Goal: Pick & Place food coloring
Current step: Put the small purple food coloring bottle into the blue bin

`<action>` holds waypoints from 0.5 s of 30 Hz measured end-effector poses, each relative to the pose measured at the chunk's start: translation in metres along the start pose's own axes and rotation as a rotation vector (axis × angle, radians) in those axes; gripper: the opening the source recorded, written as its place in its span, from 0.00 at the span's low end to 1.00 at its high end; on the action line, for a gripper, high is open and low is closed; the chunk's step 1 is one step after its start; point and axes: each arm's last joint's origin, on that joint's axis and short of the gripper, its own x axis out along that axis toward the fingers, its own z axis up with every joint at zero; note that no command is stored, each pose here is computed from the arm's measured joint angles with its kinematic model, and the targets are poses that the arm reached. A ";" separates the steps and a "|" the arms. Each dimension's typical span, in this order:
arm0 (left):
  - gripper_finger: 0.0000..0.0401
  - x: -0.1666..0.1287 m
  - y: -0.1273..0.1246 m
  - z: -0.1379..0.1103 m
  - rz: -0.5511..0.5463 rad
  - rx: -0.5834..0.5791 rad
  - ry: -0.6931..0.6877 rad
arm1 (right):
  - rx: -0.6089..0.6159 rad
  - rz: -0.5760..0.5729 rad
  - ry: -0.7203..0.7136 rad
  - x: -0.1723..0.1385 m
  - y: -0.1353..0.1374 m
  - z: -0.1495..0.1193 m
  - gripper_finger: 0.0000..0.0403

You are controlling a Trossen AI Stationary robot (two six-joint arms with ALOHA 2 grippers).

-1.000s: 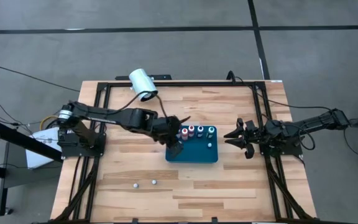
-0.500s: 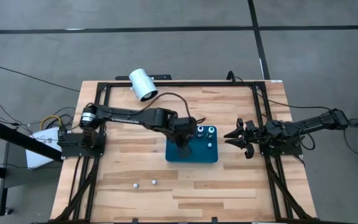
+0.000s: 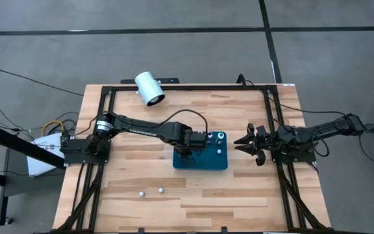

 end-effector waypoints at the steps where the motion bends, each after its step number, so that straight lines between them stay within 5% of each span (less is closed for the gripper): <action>1: 0.12 0.003 0.000 -0.001 0.010 0.002 -0.003 | 0.000 0.000 0.000 0.000 0.000 0.000 0.25; 15: 0.12 0.039 0.005 -0.019 0.043 0.034 0.061 | 0.011 -0.007 -0.002 0.000 0.000 0.000 0.25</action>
